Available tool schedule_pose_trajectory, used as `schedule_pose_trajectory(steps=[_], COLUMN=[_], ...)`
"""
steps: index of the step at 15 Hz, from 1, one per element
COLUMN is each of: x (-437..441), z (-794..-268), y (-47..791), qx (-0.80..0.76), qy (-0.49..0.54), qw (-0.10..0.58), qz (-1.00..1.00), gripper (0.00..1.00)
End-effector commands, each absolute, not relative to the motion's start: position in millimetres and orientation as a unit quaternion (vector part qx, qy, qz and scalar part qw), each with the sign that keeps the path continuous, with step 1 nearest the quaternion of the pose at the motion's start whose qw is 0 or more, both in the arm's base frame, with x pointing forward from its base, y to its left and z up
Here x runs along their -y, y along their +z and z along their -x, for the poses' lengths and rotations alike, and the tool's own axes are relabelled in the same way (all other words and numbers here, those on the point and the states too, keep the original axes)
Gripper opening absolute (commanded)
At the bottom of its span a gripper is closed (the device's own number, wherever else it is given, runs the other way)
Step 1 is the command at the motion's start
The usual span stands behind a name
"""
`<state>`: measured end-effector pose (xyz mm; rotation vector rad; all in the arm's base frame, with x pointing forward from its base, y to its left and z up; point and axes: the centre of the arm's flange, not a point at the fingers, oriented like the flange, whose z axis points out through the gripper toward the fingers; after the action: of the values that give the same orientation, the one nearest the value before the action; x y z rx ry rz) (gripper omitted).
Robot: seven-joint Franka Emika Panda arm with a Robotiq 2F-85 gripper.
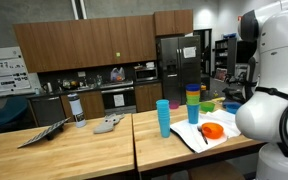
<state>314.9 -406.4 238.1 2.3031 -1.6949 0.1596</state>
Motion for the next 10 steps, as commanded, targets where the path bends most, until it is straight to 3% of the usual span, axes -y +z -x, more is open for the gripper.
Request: schedule_pose_trajectory(steps=[1,10], x=[400,425], z=[-309,-290], y=[241,262], qx=[0.595,0.493], qy=[0.063,0.157], qw=[0.138,0.227], qz=[-0.789,-0.825], gripper=[0.00,0.00])
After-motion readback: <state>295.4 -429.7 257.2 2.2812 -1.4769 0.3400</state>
